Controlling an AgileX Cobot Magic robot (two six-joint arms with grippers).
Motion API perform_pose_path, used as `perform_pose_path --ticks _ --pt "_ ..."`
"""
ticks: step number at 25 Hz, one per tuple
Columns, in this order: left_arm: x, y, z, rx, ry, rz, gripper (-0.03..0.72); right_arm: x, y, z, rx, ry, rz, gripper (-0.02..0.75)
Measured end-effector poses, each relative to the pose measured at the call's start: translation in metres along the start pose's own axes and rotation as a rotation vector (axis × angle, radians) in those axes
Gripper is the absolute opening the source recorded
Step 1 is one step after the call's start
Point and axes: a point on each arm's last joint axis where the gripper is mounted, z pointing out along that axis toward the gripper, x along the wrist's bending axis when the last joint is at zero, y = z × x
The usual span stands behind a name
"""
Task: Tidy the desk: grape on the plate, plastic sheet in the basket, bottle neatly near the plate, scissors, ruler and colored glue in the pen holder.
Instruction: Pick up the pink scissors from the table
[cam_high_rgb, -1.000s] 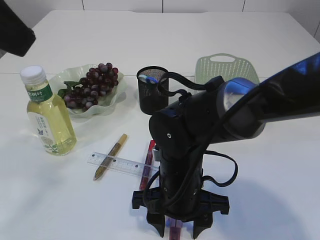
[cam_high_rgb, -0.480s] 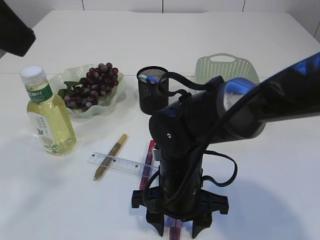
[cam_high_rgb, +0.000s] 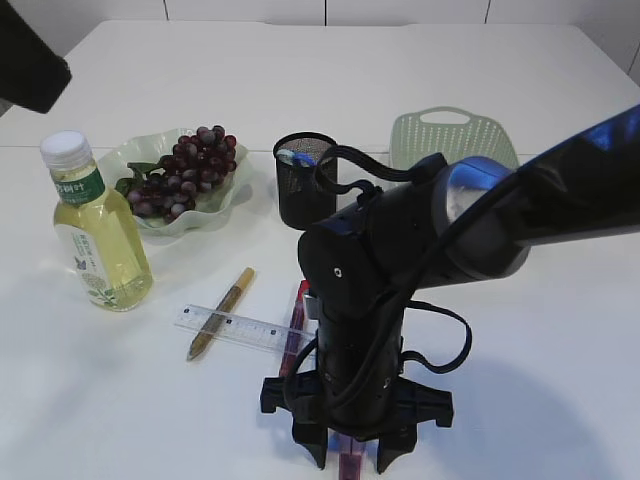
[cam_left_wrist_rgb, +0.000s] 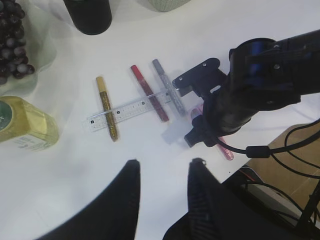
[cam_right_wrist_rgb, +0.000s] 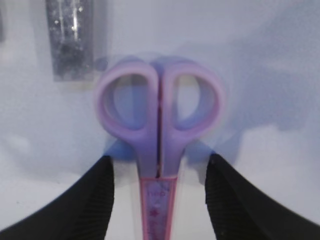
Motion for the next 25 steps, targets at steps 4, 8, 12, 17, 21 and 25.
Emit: perform_pose_path --ticks 4,8,12,17,21,25 --pt "0.0000 0.0000 0.0000 0.000 0.000 0.002 0.241 0.0005 0.0006 0.0000 -0.007 0.005 -0.001 0.449" --pt "0.0000 0.0000 0.0000 0.000 0.000 0.002 0.241 0.0005 0.0006 0.0000 -0.007 0.005 -0.001 0.411" --pt "0.0000 0.0000 0.0000 0.000 0.000 0.002 0.241 0.0004 0.0007 0.0000 -0.008 0.004 -0.003 0.367" --pt "0.0000 0.0000 0.0000 0.000 0.000 0.004 0.241 -0.0003 0.0014 0.0000 -0.015 -0.003 -0.010 0.356" --pt "0.0000 0.0000 0.0000 0.000 0.000 0.004 0.241 -0.0004 0.0016 -0.0001 -0.018 -0.004 -0.013 0.354" --pt "0.0000 0.0000 0.0000 0.000 0.000 0.004 0.241 -0.0004 0.0018 -0.0001 -0.020 -0.004 -0.014 0.353"
